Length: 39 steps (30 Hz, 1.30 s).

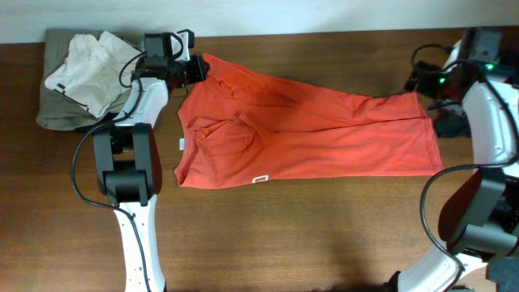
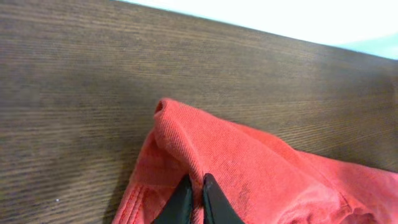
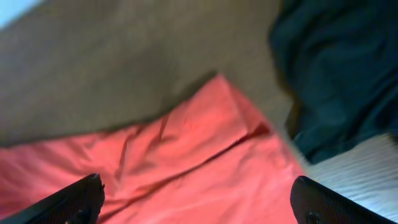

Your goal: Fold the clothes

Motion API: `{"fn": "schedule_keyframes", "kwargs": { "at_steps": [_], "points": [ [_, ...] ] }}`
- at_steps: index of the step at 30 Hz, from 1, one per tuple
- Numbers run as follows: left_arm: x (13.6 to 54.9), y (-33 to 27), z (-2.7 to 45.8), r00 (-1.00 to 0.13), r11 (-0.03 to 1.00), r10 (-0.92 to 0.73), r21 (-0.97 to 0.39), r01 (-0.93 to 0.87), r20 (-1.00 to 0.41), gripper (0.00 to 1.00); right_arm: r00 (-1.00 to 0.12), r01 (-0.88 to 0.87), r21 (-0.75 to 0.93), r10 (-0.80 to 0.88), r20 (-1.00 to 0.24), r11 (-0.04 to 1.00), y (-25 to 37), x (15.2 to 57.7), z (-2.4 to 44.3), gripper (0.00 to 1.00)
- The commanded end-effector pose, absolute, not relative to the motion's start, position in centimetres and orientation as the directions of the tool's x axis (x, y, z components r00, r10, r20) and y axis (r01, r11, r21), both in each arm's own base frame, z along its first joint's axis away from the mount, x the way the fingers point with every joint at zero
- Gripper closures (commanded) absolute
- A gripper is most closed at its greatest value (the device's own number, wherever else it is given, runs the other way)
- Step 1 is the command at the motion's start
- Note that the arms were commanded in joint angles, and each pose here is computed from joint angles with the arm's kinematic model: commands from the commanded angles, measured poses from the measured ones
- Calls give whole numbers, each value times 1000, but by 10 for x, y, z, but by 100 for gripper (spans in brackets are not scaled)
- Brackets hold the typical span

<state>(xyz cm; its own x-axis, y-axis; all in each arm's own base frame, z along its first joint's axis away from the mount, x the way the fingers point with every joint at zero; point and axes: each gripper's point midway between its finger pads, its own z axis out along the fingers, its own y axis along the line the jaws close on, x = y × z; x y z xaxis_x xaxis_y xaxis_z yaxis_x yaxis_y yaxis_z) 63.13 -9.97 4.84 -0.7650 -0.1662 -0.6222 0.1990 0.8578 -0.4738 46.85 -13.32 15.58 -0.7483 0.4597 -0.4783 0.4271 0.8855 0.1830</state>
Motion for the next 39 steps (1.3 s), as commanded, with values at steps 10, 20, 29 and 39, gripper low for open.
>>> {"fn": "schedule_keyframes", "kwargs": {
  "at_steps": [10,20,29,39],
  "points": [
    [624,-97,100,-753,862,-161,-462,208,-639,99,-858,326,144,356,-371,934,-131,515,61,1],
    [619,-98,95,-772,862,-159,-468,195,-615,99,-860,323,100,336,-384,941,-135,526,38,11],
    [619,-97,94,-773,867,-160,-462,187,-614,99,-876,315,92,327,-355,945,-132,525,19,18],
    [619,-97,94,-773,867,-160,-462,187,-614,99,-875,337,39,328,-356,941,-141,523,16,54]
  ]
}}
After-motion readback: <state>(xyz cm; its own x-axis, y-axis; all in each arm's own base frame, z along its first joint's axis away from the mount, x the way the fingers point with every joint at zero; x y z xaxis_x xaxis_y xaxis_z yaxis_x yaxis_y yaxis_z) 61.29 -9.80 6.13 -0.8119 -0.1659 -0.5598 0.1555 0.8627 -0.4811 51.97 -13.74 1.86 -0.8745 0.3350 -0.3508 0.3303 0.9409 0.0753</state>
